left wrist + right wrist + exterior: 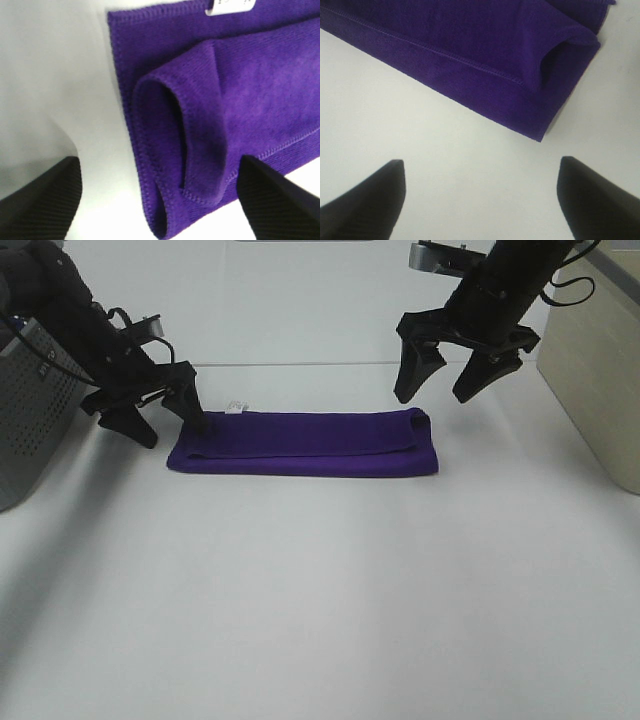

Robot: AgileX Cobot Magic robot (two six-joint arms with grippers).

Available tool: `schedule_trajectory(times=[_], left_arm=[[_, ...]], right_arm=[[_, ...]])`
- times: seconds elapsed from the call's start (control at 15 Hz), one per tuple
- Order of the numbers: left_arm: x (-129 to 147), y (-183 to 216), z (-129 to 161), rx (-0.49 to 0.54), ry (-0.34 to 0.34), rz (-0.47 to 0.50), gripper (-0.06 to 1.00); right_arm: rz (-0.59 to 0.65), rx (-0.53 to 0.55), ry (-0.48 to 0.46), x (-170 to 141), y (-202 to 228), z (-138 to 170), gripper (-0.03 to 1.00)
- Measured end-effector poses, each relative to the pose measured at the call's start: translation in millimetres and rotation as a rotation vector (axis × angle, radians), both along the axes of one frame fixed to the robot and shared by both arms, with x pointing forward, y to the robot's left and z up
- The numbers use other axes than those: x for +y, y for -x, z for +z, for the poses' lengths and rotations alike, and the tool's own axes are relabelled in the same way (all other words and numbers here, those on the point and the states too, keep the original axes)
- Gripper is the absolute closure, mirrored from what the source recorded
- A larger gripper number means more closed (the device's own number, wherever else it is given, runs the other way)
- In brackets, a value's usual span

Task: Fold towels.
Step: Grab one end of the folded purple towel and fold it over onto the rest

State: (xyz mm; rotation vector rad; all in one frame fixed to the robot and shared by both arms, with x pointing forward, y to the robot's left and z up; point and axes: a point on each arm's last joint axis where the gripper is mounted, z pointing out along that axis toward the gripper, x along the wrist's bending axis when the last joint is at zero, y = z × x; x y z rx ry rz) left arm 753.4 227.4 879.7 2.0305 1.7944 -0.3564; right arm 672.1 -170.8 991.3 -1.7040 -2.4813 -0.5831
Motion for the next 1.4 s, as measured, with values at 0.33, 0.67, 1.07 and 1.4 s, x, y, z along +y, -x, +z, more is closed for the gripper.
schedule_trajectory(times=[0.33,0.67,1.07,1.4], left_arm=[[-45.9,5.6,-11.4,0.027,0.079,-0.055,0.24],[-71.1,12.9,-23.3,0.063,0.050,-0.081,0.84],[-47.8,1.4,3.2,-0.059,-0.168,-0.128,0.89],[-67.2,7.3,61.6,-0.212,-0.131,-0.240,0.89]], right_arm=[[0.013,0.043,-0.003,0.4,4.0,-0.4,0.16],[0.021,0.073,-0.006,0.7,6.9,-0.5,0.16],[0.031,0.109,-0.003,0.5,10.2,-0.8,0.17],[0.017,0.054,-0.017,-1.0,16.6,26.3,0.17]])
